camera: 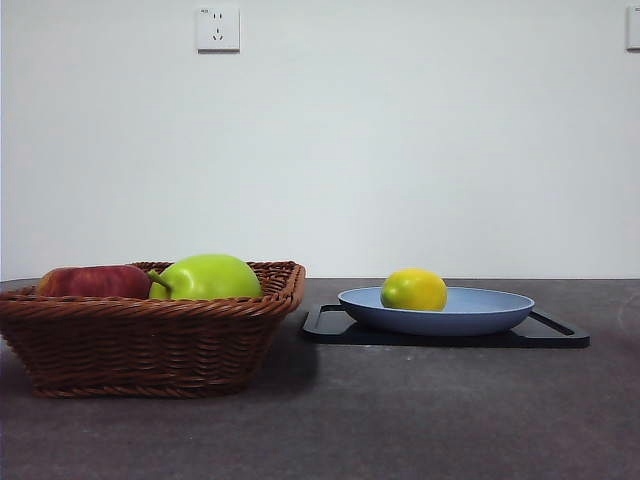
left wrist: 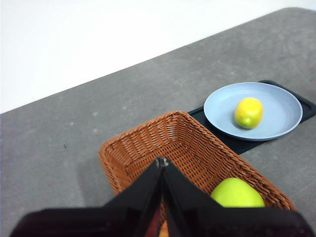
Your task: Take the lemon from the basket,put the lemon in the plate,hand out the plate
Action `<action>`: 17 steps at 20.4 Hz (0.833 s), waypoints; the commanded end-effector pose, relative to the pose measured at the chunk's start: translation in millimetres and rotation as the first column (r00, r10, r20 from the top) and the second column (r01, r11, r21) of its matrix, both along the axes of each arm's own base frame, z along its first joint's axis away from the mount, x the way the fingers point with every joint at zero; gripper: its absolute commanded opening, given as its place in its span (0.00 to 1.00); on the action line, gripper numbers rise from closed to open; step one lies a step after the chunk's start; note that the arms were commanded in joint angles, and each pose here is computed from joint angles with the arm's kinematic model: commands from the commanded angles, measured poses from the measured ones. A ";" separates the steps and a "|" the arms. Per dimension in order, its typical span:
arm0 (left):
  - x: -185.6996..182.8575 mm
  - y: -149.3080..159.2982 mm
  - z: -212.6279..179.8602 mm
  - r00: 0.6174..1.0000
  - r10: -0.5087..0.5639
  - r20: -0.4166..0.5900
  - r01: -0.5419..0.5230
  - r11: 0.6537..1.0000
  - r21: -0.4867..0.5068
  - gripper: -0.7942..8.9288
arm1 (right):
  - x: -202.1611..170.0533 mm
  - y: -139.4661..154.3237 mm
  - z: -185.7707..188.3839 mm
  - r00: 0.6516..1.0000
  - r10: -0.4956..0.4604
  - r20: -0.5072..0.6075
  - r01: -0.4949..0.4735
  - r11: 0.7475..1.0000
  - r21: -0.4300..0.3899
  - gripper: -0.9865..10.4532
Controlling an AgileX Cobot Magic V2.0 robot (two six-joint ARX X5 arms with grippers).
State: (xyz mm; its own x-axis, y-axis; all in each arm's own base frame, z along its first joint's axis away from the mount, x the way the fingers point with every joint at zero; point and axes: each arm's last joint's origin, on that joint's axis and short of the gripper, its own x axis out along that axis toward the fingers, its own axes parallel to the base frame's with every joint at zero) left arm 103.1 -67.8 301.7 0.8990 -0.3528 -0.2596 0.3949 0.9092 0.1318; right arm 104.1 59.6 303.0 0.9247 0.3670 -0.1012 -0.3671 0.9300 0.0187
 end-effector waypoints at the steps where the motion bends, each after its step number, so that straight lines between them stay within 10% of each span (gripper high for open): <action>1: -5.9 3.8 -5.9 1.000 0.009 0.012 -0.008 0.998 -0.070 0.09 | -1.3 0.3 -14.2 1.000 0.001 0.001 -0.001 0.999 0.032 0.09; 17: -6.5 4.2 -9.4 1.000 0.017 -0.018 -0.019 0.996 -0.091 0.09 | 8.4 5.2 -26.4 0.995 -0.035 -0.098 0.039 0.998 0.045 0.09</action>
